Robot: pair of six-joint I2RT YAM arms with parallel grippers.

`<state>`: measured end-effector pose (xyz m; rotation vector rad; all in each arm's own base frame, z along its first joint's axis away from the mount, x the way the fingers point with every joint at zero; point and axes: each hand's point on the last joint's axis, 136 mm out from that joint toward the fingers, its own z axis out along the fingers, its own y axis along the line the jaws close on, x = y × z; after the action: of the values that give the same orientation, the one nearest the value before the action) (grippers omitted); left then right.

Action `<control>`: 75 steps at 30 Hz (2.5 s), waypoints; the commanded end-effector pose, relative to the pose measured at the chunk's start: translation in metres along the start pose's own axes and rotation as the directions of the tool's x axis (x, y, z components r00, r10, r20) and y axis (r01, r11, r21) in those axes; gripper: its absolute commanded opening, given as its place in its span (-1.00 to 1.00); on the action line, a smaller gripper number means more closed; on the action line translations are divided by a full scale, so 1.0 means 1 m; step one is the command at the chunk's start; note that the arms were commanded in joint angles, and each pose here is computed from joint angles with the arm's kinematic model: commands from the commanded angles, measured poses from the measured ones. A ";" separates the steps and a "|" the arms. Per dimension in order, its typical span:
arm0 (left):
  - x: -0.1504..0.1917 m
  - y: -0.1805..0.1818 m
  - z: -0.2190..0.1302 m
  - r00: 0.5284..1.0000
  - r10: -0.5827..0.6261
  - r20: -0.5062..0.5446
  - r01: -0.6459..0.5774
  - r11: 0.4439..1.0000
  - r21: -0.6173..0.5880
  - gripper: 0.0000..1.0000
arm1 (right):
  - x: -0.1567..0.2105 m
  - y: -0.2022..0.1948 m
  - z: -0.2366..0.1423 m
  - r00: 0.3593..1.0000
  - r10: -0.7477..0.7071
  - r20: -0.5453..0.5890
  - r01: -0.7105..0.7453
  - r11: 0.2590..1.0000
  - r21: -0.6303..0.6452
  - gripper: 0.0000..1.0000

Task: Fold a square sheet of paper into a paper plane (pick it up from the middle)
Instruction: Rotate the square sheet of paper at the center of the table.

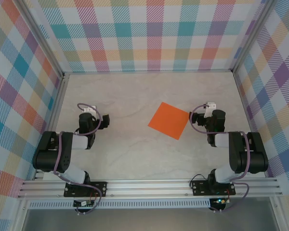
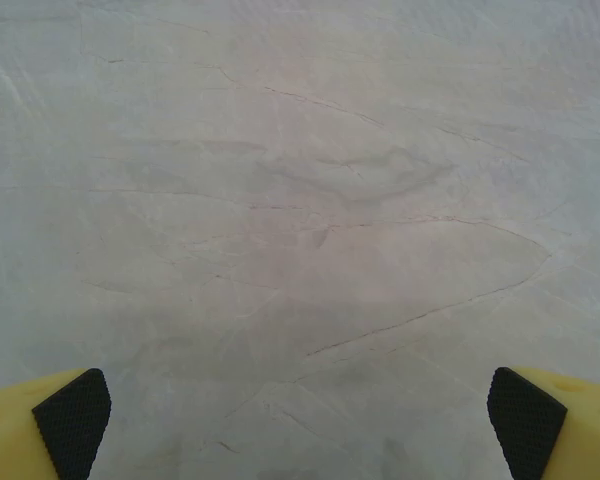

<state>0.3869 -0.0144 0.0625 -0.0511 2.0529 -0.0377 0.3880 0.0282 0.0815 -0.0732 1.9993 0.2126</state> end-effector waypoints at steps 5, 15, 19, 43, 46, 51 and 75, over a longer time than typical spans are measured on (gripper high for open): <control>-0.020 -0.003 0.003 0.998 -0.010 0.061 0.010 1.000 0.001 1.00 | -0.013 0.001 0.003 0.999 0.000 0.038 0.000 1.000 -0.017 1.00; -0.020 -0.002 0.004 0.998 -0.011 0.060 0.011 1.000 0.000 1.00 | -0.013 0.001 0.004 0.999 0.000 0.039 0.000 1.000 -0.017 0.99; -0.020 -0.001 0.004 0.998 -0.013 0.061 0.013 1.000 -0.003 1.00 | -0.013 0.001 0.004 0.999 0.000 0.037 0.000 1.000 -0.017 0.99; -0.076 0.020 -0.062 0.920 -0.391 -0.035 0.379 0.908 -0.178 1.00 | -0.041 0.061 -0.023 0.739 0.517 -0.431 -0.548 0.834 0.062 0.99; -0.072 0.008 -0.062 0.894 -0.438 -0.094 0.424 0.895 -0.137 1.00 | -0.023 0.092 -0.015 0.712 0.487 -0.507 -0.531 0.845 0.066 1.00; -0.061 -0.015 -0.058 0.842 -0.489 -0.227 0.485 0.871 -0.078 1.00 | 0.008 0.135 0.008 0.671 0.429 -0.605 -0.482 0.872 0.084 0.97; -0.030 -0.045 -0.052 0.784 -0.472 -0.403 0.506 0.862 -0.028 0.92 | 0.103 0.248 0.049 0.549 0.113 -0.828 -0.198 0.980 0.002 0.79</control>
<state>0.3551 -0.0485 0.1137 -0.5772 2.3642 -0.4577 0.4082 0.2719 0.0265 0.0166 2.7823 0.3409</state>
